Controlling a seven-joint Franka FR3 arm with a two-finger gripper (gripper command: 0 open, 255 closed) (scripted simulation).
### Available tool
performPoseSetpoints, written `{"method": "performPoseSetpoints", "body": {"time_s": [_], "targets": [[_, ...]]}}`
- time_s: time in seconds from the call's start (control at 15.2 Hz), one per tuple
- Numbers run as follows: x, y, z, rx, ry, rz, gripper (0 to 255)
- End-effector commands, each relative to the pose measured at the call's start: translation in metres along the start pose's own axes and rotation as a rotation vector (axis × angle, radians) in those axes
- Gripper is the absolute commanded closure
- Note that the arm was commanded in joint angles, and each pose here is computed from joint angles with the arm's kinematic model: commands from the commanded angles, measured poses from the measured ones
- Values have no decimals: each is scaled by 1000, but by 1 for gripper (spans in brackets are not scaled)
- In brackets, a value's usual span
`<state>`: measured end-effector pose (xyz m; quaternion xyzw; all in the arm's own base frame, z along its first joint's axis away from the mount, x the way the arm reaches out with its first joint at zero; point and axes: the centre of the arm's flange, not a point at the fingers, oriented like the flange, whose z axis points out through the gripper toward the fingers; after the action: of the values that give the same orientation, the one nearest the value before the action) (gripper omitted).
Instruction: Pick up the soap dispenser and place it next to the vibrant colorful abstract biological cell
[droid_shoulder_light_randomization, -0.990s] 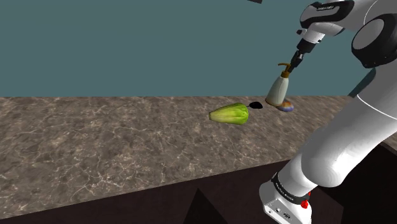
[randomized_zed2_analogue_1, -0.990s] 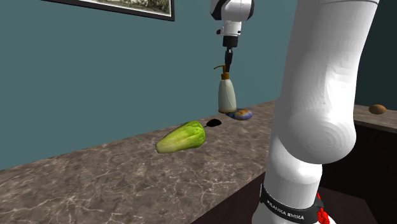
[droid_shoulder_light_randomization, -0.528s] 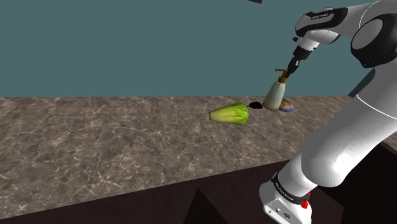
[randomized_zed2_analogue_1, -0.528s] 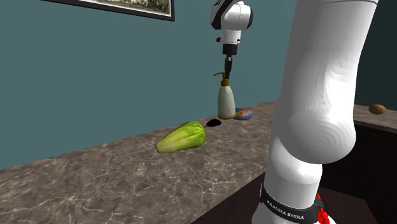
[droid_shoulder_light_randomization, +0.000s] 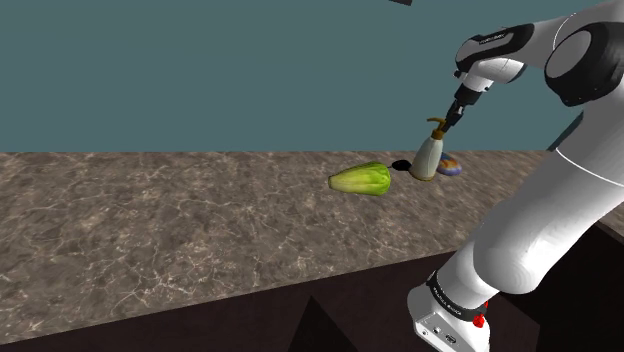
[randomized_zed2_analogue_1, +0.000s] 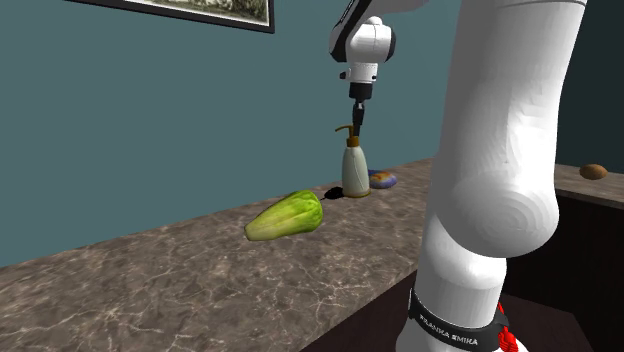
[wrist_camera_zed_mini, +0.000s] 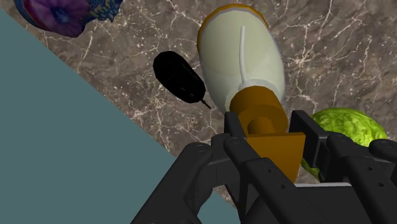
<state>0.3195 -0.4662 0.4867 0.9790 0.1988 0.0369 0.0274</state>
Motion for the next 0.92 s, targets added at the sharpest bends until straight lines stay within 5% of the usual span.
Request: {"method": "performPoseSetpoints", "body": {"time_s": [0.0, 0.46, 0.86], "targets": [[0, -1, 12, -1, 1, 0, 255], [-2, -3, 49, -1, 1, 0, 255], [-2, -3, 49, -1, 0, 0, 255]]}}
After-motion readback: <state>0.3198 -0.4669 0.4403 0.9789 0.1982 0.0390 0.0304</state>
